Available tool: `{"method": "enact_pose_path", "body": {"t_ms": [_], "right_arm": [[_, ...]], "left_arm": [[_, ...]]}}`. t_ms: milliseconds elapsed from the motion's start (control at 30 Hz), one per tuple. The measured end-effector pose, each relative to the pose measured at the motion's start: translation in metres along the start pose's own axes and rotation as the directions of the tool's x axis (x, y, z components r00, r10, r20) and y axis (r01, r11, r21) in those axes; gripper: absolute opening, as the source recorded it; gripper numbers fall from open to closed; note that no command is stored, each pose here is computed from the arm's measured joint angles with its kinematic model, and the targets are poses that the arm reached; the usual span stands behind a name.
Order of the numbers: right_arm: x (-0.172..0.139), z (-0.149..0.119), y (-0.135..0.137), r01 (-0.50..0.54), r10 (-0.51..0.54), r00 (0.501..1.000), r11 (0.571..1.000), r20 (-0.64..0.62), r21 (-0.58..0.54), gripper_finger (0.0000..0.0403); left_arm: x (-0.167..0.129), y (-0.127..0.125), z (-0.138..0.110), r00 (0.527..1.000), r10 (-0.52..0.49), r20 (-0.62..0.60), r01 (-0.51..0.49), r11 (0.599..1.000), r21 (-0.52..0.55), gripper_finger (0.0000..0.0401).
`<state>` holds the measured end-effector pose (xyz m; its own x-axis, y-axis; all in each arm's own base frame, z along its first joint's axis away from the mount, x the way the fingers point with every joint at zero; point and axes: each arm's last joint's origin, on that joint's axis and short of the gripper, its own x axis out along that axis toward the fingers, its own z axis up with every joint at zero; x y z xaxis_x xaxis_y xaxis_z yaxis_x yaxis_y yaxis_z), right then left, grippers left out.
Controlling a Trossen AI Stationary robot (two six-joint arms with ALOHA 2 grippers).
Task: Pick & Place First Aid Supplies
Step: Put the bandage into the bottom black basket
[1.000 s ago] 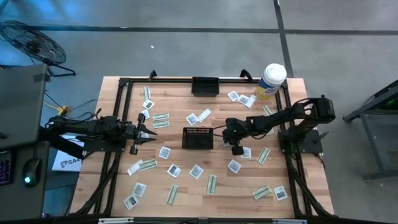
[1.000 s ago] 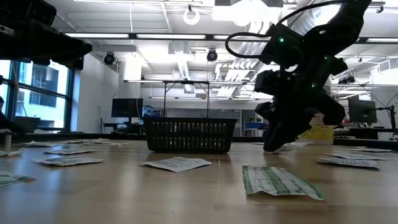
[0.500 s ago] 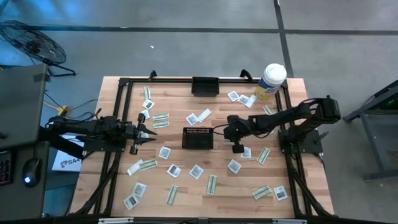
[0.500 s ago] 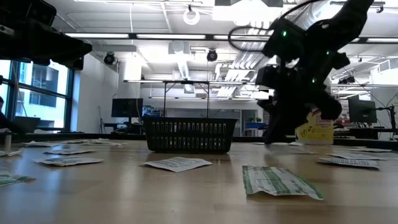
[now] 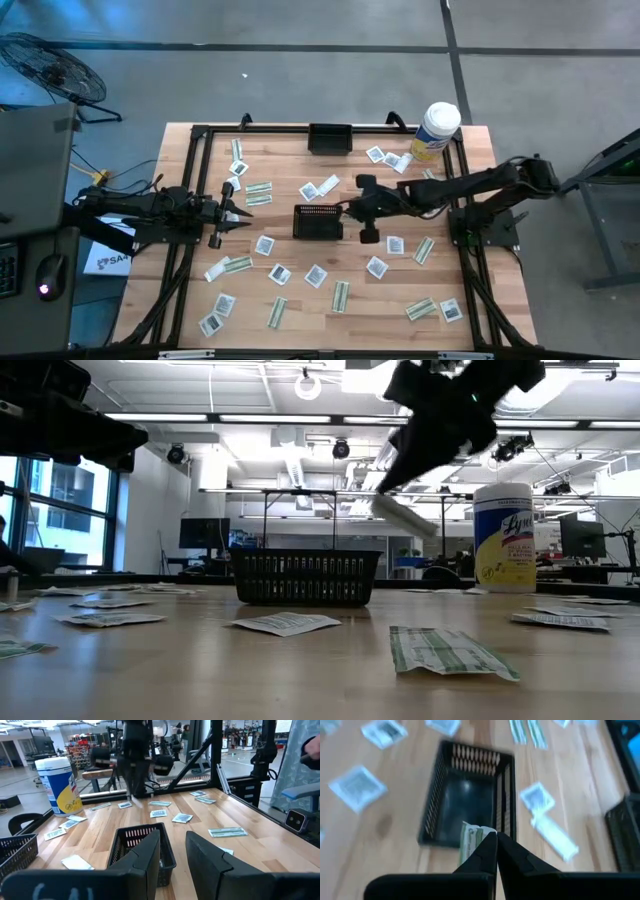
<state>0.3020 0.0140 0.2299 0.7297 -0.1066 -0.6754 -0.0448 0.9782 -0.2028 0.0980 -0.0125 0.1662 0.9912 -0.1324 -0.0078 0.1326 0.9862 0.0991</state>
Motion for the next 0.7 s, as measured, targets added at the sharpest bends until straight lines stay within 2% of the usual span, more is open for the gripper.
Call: {"method": "enact_pose_path", "body": {"t_ms": [167,300,567,700], "right_arm": [[0.006,0.033,0.001,-0.001,0.0,0.996,1.0,0.088,0.012,0.0001],[0.029,0.048,0.003,-0.004,0.004,0.997,1.0,0.073,0.008,0.0001],[0.093,0.041,0.006,-0.009,0.009,0.998,1.0,-0.057,-0.004,0.0002],[0.114,0.035,0.005,-0.018,0.018,0.995,1.0,-0.102,0.0,0.0001]], "left_arm": [[0.0,0.0,0.0,1.0,0.0,0.0,0.0,1.0,0.0,0.0092],[0.0,0.0,0.0,1.0,0.0,0.0,0.0,1.0,0.0,0.0092],[0.0,0.0,0.0,1.0,0.0,0.0,0.0,1.0,0.0,0.0092],[0.0,0.0,0.0,1.0,0.0,0.0,0.0,1.0,0.0,0.0092]]}}
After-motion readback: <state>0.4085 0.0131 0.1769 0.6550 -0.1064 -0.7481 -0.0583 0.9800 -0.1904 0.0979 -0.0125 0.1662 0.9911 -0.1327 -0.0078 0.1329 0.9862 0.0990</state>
